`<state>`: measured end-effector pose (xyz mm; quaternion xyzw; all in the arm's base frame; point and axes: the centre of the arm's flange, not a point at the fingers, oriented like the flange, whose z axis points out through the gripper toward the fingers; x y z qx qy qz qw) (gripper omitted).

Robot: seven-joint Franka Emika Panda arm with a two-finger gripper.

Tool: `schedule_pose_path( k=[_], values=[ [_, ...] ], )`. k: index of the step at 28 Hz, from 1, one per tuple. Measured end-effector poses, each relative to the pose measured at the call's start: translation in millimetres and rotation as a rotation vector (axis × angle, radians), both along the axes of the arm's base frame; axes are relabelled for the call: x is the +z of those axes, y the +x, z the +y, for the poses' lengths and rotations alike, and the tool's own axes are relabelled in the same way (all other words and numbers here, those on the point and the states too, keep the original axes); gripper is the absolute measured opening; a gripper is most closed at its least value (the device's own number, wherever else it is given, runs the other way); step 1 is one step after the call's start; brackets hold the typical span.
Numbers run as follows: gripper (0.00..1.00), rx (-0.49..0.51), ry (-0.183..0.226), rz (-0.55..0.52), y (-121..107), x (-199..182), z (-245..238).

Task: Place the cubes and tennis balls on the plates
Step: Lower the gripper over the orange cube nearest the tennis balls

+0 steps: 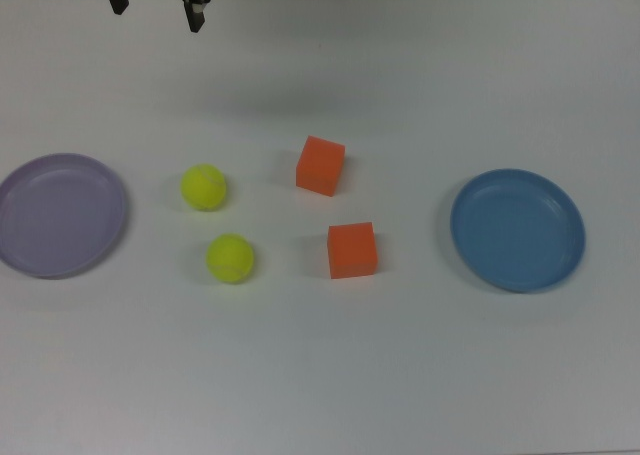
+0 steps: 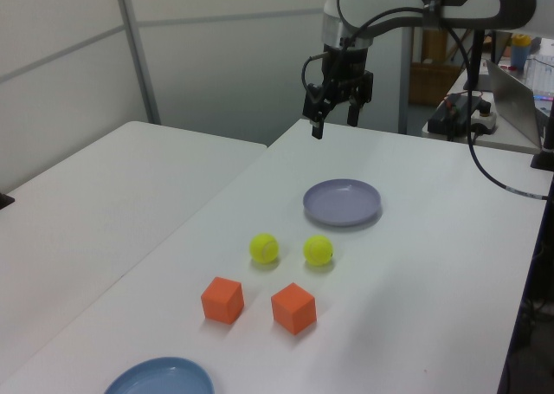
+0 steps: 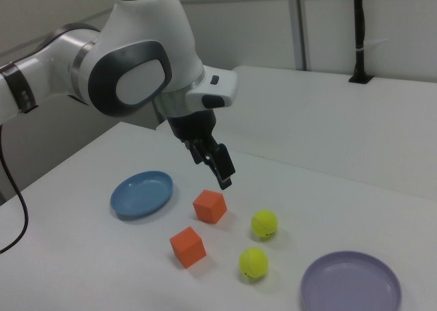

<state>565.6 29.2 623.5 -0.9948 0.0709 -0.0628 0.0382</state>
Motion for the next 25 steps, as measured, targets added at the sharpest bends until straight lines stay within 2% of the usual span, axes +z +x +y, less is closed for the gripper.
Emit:
schedule_pose_path(
  k=[4, 8, 11, 13, 17, 22, 25],
  values=[
    [1.0, 0.021, 0.016, -0.005, 1, -4, 22],
    [1.0, 0.033, 0.033, -0.018, 1, -23, 89],
    [1.0, 0.047, 0.036, 0.001, -2, -40, 120],
    [1.0, 0.056, 0.044, 0.014, -4, -47, 131],
    [1.0, 0.064, 0.085, 0.033, -3, -68, 147],
    [1.0, 0.038, 0.129, 0.002, 3, -107, 154],
    [1.0, 0.026, 0.134, -0.002, 1, -133, 162]
  ],
)
